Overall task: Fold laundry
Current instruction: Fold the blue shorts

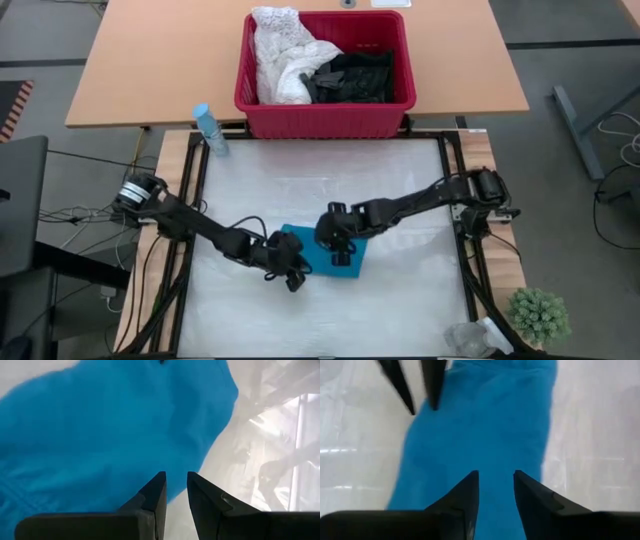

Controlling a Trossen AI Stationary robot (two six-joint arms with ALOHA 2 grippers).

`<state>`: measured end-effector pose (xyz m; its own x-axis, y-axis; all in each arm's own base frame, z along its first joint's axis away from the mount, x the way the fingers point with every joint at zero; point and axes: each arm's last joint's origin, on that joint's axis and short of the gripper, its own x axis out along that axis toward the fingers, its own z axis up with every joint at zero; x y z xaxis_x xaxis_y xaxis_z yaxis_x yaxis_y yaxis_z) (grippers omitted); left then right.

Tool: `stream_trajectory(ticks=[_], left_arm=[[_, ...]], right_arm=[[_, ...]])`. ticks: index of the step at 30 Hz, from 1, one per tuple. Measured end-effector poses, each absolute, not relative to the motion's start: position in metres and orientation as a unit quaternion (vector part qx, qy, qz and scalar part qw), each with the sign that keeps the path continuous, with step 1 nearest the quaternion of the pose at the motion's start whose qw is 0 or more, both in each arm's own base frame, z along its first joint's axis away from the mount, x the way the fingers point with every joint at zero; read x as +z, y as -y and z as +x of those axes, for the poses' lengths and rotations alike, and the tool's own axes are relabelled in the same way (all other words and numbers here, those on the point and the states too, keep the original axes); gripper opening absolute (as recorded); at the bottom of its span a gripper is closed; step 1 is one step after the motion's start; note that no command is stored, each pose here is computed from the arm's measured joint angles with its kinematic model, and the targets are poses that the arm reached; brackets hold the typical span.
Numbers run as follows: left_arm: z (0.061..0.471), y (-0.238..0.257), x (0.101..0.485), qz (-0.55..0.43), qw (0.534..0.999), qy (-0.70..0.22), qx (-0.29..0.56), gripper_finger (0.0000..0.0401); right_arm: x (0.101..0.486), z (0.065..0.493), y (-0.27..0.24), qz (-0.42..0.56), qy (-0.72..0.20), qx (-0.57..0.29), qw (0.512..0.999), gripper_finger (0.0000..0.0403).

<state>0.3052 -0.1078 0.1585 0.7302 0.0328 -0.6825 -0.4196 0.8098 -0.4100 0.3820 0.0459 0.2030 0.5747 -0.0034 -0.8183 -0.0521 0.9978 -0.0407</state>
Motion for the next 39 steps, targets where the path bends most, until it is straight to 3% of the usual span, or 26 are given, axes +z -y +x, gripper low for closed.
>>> stream_trajectory(ticks=[11, 19, 25, 39], left_arm=[[0.292, 0.104, 0.143, -0.207, 0.871, -0.405, 0.187, 0.0065], [0.289, 0.097, 0.14, -0.145, 0.869, -0.44, 0.176, 0.0065], [0.279, 0.078, 0.134, -0.069, 0.834, -0.516, 0.184, 0.0065], [0.288, 0.044, 0.135, 0.051, 0.83, -0.534, 0.153, 0.0055]], right_arm=[[0.203, 0.386, -0.004, -0.027, -0.459, 0.004, 0.888, 0.0191], [0.2, 0.388, -0.001, -0.034, -0.457, 0.006, 0.889, 0.0186], [0.188, 0.394, 0.001, -0.029, -0.458, 0.004, 0.888, 0.0185], [0.171, 0.401, 0.03, 0.008, -0.46, -0.016, 0.888, 0.0184]])
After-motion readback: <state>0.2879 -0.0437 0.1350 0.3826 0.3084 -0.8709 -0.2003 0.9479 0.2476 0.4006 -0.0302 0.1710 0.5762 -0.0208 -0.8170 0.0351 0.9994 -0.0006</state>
